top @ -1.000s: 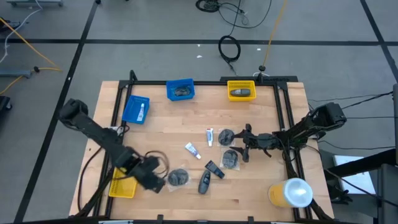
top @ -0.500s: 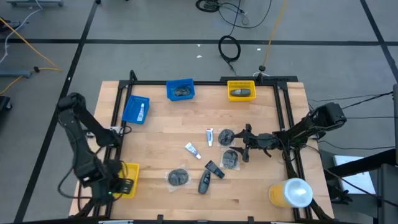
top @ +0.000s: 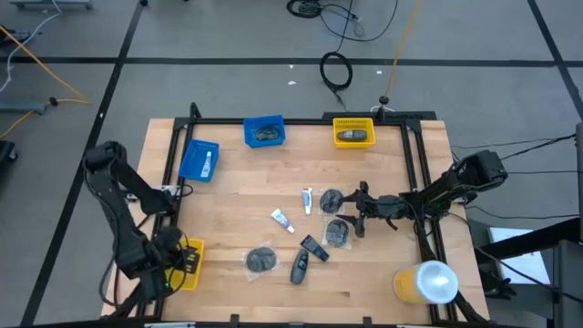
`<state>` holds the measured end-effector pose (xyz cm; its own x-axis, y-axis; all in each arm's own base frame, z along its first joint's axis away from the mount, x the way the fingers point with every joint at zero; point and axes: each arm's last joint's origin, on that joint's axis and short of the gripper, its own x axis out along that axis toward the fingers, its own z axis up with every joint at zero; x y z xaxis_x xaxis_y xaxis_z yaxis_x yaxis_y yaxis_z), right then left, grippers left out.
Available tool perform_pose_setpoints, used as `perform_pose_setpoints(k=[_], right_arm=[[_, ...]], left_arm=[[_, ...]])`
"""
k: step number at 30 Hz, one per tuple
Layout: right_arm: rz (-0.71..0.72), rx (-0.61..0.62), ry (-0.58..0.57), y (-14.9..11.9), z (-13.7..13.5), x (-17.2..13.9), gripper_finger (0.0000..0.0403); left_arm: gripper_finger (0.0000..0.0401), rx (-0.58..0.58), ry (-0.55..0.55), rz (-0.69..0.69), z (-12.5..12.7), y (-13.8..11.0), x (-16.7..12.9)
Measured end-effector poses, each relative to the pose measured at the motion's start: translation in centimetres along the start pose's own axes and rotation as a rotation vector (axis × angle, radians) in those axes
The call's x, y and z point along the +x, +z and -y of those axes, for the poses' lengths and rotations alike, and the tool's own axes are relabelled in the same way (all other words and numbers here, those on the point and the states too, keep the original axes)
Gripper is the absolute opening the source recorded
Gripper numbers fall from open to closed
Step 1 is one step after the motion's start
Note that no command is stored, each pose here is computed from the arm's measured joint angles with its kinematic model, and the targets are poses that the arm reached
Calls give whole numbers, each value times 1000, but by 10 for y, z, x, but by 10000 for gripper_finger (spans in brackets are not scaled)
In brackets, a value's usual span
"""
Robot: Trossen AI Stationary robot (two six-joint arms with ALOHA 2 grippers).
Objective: Pick & Place Travel size toiletries
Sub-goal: Put the blue shave cream into the bottom yellow bin
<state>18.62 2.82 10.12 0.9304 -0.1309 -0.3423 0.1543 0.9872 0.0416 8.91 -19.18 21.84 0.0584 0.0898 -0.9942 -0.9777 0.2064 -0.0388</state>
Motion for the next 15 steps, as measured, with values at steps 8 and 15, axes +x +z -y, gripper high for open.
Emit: perform_pose_setpoints(k=[8, 15], right_arm=[[0, 0, 0, 0, 0, 0, 254], [-1, 4, 0, 0, 0, 0, 254]], left_arm=[[127, -4, -9, -9, 0, -2, 17], [132, -14, -17, 2, -1, 0, 22]])
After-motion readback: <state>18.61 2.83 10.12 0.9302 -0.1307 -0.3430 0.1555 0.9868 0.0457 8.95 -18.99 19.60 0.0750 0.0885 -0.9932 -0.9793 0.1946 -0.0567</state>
